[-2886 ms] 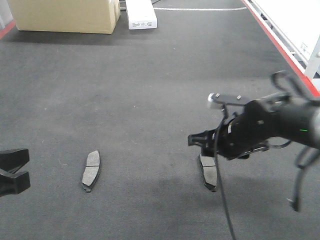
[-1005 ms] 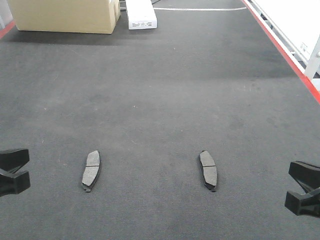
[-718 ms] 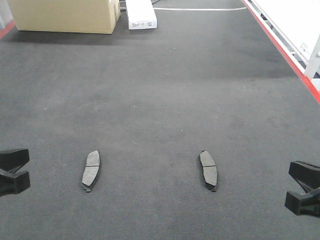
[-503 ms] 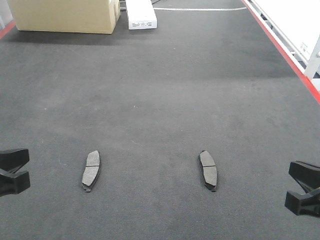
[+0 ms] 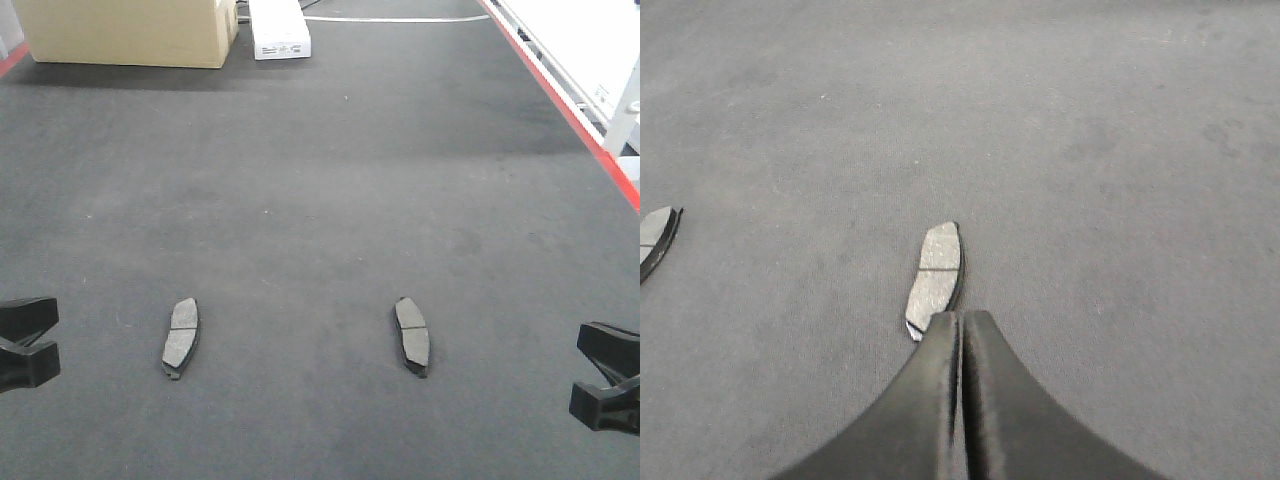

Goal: Move and align brake pads A on conveyor
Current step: 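Drive the base away from the conveyor belt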

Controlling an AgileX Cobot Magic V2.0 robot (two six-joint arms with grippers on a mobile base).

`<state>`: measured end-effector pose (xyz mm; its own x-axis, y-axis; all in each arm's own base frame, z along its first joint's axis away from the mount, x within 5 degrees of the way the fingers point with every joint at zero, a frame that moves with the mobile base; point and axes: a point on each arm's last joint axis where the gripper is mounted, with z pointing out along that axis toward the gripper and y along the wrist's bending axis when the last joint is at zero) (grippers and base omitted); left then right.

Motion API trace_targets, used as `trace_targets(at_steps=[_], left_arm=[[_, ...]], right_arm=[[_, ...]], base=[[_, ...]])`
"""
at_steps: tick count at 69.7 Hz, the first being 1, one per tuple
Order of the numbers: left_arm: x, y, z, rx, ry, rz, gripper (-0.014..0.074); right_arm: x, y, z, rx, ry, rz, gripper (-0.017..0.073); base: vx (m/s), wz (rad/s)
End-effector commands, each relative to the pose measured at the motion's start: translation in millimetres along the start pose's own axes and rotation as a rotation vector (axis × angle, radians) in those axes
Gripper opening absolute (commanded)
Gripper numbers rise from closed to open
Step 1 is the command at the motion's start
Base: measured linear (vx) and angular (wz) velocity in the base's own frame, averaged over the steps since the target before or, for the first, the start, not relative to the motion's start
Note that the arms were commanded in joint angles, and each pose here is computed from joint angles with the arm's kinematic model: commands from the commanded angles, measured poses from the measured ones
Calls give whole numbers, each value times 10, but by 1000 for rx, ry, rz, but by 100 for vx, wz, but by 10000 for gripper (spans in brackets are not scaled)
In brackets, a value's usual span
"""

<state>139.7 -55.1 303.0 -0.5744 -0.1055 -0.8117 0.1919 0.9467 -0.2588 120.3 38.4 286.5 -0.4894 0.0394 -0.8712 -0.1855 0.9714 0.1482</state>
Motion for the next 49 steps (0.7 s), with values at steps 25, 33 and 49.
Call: trace_targets(at_steps=[25, 33, 49], left_arm=[[-121, -50, -47, 35, -81, -4, -8], [-121, -50, -47, 35, -81, -4, -8], [-121, -50, -47, 35, -81, -4, -8]], right_arm=[[-140, 33, -39, -25, -90, -18, -10], [-140, 33, -39, -25, -90, -18, -10], [-140, 33, -39, -25, -90, -18, -10]], base=[[-17, -17], [-27, -32], [-27, -29]])
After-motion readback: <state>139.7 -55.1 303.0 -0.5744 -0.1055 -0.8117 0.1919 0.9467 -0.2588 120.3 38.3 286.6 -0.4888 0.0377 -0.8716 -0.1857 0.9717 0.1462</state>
